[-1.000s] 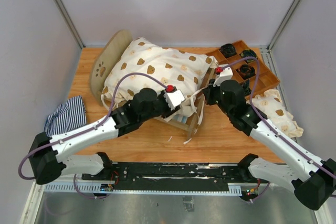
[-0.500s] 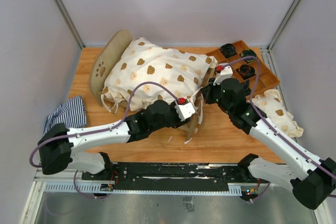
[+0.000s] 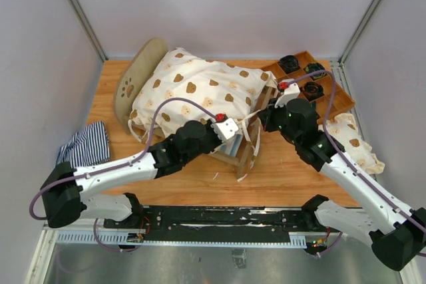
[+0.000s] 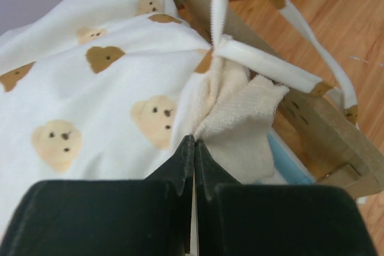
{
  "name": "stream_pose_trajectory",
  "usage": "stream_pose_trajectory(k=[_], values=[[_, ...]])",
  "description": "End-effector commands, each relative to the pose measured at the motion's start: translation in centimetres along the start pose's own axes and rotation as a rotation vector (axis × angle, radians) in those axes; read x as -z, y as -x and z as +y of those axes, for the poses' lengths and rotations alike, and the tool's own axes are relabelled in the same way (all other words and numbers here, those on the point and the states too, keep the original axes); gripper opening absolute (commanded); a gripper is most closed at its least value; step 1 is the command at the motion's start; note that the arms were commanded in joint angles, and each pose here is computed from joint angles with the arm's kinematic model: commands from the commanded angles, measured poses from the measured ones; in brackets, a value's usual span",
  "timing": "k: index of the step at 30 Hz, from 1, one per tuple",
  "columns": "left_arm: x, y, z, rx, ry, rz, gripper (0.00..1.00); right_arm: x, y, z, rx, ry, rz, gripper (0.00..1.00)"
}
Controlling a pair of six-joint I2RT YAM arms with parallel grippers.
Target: Set up the pet bed
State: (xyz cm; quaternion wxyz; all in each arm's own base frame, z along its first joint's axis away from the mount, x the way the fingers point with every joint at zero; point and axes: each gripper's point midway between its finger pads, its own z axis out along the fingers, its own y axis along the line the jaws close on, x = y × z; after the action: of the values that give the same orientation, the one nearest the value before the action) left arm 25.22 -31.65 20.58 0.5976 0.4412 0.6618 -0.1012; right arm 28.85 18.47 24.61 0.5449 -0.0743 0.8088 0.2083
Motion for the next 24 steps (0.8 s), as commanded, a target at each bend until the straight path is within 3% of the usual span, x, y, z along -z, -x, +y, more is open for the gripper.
stream_pose_trajectory(k=[1, 7, 10, 16, 24], values=[[1.5, 3.1, 2.3, 0.031, -0.089, -0.095, 0.00, 1.9, 2.8, 0.1, 0.050, 0.018, -0.027, 0.00], [2.5, 4.8, 4.4, 0.049, -0.151, -0.122, 0.00, 3.2, 2.7, 1.8, 0.045, 0.109, 0.007, 0.00], [2.5, 5.3, 4.9, 0.053, -0.166, -0.129, 0.00, 4.2, 3.1, 4.8, 0.000, 0.266, 0.020, 0.00], [1.8, 4.6, 5.4, 0.069, -0.160, -0.109, 0.00, 4.7, 5.3, 8.7, -0.159, 0.450, -0.017, 0.00], [1.4, 4.2, 8.1, 0.124, -0.056, -0.108, 0.00, 3.8, 8.8, 9.7, -0.415, 0.507, -0.092, 0.00]])
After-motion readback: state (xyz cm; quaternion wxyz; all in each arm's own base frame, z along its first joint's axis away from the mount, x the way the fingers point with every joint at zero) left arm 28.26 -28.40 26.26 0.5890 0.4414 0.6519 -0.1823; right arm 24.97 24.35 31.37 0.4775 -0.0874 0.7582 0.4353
